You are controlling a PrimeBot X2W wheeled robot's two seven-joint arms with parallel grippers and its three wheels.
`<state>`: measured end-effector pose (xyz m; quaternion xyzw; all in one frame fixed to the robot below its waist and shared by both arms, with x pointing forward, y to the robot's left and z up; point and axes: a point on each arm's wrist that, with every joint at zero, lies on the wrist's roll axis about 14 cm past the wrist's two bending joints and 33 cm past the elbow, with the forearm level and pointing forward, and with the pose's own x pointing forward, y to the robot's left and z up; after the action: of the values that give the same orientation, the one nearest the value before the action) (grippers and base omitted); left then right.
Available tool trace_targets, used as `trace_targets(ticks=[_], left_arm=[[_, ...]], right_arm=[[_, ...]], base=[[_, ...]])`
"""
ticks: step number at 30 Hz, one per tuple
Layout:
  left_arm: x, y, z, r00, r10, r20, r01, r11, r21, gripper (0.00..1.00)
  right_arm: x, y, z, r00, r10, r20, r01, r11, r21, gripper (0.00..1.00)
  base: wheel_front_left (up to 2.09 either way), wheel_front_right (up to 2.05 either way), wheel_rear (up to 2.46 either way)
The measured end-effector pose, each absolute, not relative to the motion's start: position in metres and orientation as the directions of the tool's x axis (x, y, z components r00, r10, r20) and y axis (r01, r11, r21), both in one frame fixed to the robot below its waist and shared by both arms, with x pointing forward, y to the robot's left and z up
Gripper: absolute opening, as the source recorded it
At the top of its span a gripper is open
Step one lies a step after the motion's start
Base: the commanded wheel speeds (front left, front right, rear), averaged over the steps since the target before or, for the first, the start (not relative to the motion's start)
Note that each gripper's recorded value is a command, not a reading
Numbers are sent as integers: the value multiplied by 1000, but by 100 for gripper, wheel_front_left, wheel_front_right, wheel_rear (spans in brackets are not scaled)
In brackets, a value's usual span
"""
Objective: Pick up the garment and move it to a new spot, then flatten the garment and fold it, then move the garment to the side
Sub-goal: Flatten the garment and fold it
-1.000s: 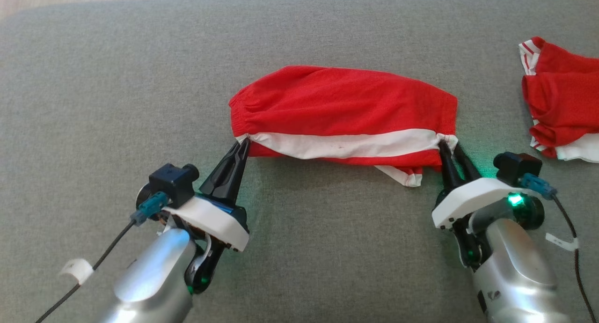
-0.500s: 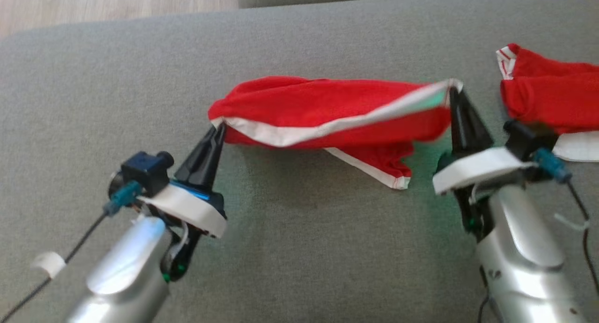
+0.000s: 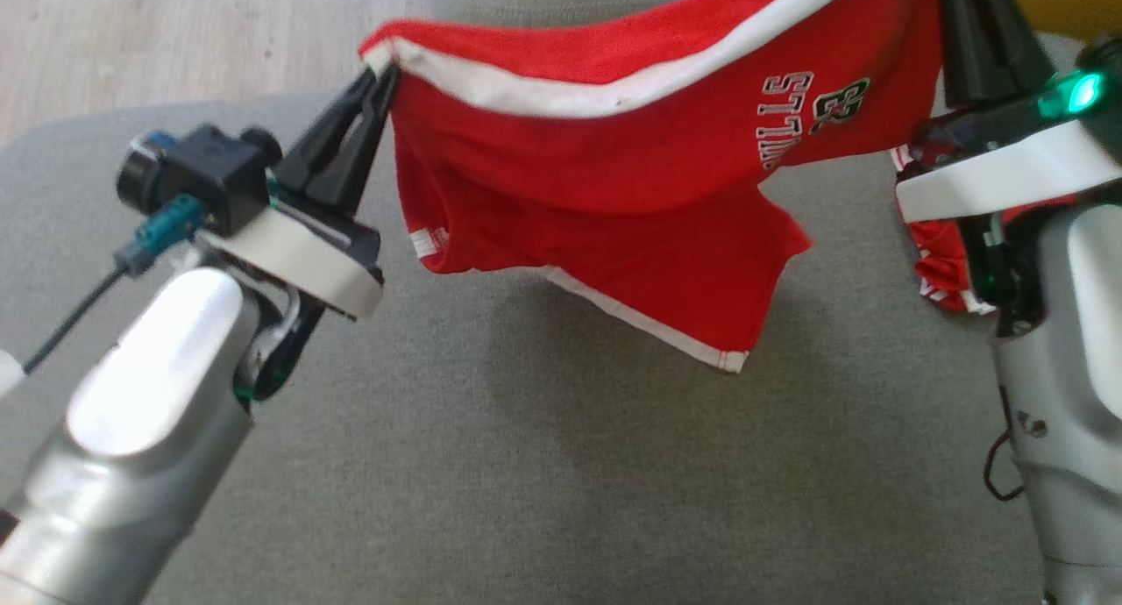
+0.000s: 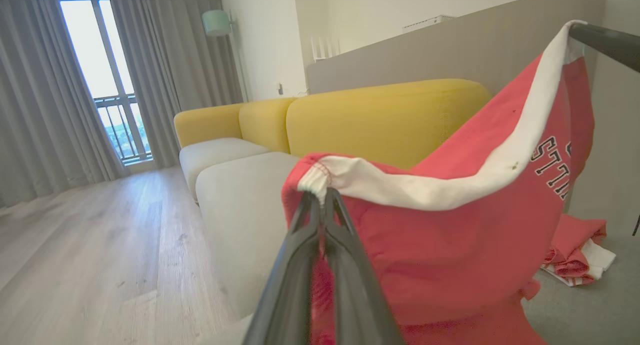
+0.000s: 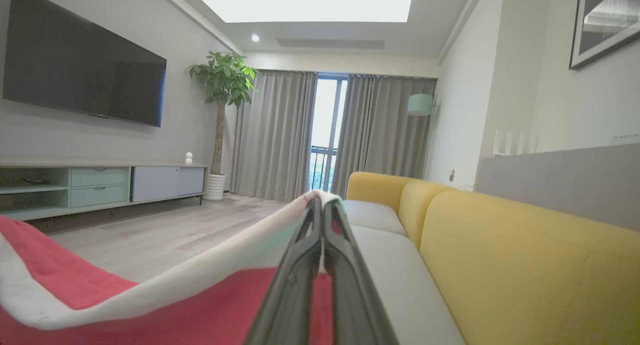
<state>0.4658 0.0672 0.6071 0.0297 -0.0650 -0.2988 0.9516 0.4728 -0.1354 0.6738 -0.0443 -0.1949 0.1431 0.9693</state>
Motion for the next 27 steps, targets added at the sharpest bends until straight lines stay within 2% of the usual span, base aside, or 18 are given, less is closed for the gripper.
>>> trace_targets(ticks=[7, 10, 16, 22, 27], left_arm=[[454, 70, 665, 794, -559, 238, 532, 829, 172, 0], [446, 66, 675, 782, -574, 244, 542, 819, 188, 0], [433, 68, 661, 788, -585, 192, 560, 810, 173, 0], [443, 76, 639, 809, -579, 104, 562, 813, 155, 0], [472, 75, 611, 797, -604, 0, 599, 790, 133, 0]], right_arm=[[441, -135, 729, 813, 310, 492, -250, 950, -186, 0], [430, -135, 742, 798, 308, 519, -245, 951, -188, 0], [423, -133, 704, 851, 302, 429, -265, 953, -145, 0], [436, -134, 683, 882, 299, 363, -268, 954, -135, 0], [476, -130, 677, 891, 326, 316, -282, 943, -179, 0]], base=[[0, 0, 0], [0, 0, 0], [0, 0, 0], [0, 0, 0], [0, 0, 0]])
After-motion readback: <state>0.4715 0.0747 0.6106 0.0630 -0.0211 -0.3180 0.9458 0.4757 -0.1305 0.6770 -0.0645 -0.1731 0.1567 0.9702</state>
